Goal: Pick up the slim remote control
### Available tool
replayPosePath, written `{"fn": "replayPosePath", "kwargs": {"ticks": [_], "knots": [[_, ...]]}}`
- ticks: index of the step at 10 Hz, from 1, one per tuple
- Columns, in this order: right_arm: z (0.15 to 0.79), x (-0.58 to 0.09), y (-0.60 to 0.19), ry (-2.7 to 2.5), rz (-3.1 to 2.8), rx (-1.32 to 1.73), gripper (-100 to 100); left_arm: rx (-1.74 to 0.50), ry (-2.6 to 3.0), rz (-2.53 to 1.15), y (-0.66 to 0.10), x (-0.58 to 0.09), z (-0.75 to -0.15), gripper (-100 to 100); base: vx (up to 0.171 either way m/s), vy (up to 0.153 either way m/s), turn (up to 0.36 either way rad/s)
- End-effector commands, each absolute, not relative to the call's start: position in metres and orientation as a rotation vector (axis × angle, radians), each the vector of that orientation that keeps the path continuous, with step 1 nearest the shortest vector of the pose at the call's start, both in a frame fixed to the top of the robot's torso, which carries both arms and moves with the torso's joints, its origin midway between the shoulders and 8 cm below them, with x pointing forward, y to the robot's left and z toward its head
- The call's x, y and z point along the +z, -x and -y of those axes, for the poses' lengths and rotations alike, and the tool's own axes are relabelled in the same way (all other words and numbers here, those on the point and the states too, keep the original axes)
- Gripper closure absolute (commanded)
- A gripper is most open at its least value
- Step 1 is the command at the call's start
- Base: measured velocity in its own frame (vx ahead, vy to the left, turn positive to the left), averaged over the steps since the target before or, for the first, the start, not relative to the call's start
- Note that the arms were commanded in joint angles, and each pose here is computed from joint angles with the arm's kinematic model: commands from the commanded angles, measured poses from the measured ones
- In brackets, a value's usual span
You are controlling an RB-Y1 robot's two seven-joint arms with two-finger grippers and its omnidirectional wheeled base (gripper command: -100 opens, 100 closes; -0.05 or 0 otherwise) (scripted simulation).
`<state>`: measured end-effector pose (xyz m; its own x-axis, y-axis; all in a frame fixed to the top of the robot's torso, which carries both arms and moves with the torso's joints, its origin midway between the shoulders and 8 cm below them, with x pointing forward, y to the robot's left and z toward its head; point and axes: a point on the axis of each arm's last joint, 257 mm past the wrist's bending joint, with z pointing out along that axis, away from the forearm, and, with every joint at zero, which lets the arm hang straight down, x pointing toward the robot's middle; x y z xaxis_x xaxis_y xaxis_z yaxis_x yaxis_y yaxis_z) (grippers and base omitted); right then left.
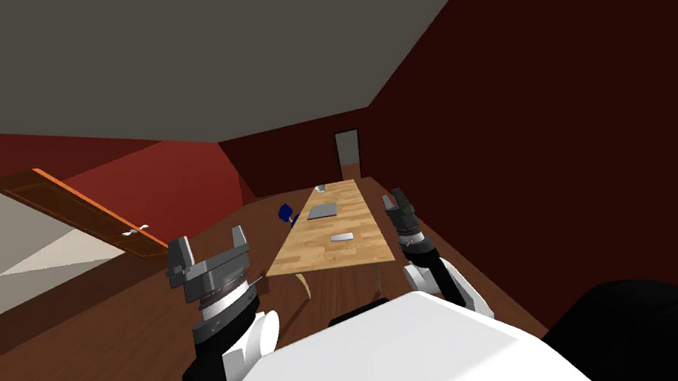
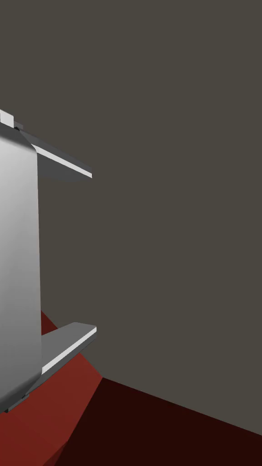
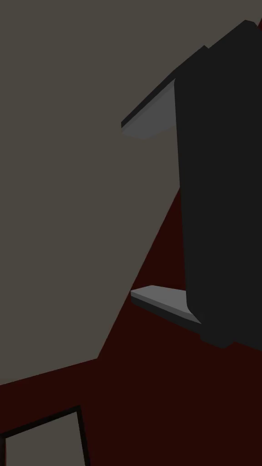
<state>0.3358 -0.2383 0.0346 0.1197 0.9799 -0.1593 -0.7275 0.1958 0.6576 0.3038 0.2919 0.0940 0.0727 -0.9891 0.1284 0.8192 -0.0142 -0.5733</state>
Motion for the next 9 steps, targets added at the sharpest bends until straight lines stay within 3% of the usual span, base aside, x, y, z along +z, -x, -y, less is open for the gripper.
{"fn": "replayPosePath", "kwargs": {"ticks": [1,9], "knots": [[0.231,0.019,-0.339,-0.459,-0.715,1.307,-100,-1.483,0.591,-0.361,-0.304,0.094,-0.292,0,-0.041,0.002,0.239],[0.204,-0.078,-0.343,-0.378,-1.077,1.229,-100,-1.484,0.591,-0.361,-0.304,0.094,-0.292,0,-0.065,0.012,0.250]]}}
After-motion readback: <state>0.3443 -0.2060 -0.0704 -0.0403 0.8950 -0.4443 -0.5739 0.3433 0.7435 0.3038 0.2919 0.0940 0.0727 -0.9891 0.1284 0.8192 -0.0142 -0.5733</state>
